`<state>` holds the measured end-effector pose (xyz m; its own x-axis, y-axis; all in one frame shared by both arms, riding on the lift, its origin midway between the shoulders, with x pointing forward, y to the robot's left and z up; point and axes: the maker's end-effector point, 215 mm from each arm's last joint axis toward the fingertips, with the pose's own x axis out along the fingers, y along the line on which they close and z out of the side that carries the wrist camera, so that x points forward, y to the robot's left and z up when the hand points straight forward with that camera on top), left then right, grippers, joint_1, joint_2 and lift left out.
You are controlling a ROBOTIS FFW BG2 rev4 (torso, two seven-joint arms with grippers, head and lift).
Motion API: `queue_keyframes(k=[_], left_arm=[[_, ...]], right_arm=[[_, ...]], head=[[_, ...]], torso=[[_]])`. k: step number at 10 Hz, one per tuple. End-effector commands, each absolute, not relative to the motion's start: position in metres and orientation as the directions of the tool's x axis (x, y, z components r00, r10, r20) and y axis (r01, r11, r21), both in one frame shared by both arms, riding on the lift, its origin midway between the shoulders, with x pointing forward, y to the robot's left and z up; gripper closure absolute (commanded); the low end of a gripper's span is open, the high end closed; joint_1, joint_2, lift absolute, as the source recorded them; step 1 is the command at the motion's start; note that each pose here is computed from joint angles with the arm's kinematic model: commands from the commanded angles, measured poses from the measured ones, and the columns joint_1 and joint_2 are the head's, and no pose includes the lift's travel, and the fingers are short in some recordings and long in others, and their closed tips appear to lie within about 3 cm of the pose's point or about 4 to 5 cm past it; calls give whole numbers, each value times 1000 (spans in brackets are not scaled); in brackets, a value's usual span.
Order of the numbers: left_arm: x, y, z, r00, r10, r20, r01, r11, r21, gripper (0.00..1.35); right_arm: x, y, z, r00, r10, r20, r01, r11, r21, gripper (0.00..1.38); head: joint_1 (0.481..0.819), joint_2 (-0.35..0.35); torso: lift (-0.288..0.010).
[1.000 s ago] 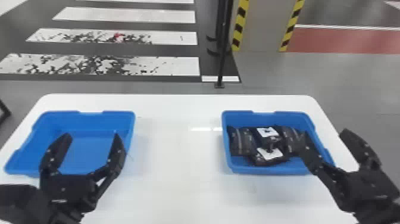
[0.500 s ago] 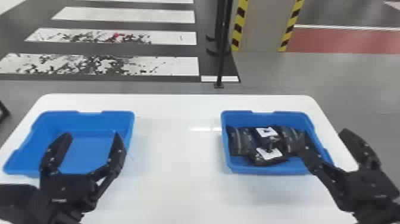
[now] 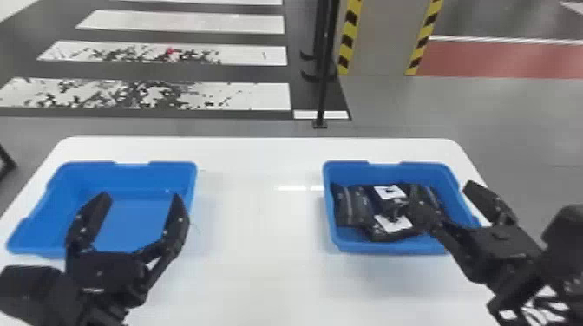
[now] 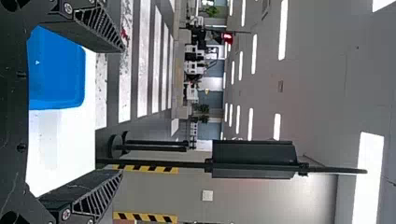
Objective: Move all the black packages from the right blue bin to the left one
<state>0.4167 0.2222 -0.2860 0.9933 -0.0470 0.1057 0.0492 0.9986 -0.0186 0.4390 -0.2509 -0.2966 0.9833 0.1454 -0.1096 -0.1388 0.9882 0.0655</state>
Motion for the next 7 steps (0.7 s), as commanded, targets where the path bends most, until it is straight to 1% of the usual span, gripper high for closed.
queue_keyframes(k=[1, 3, 4, 7], left_arm=[[417, 220, -285, 993, -53, 107, 55, 998, -19, 111], [417, 223, -287, 993, -49, 103, 52, 998, -20, 111], [416, 223, -286, 993, -49, 108, 52, 998, -20, 111], [417, 222, -286, 992, -52, 115, 54, 998, -21, 111]], right_arm=[[460, -246, -329, 955, 170, -243, -153, 984, 87, 280], [484, -243, -359, 919, 194, -344, -170, 981, 98, 285], [499, -244, -386, 887, 202, -414, -170, 979, 114, 295], [534, -221, -422, 832, 296, -469, -230, 954, 193, 309]], head=[[695, -40], [695, -31], [695, -27], [695, -13]], torso=[[-140], [-140], [-140], [-140]])
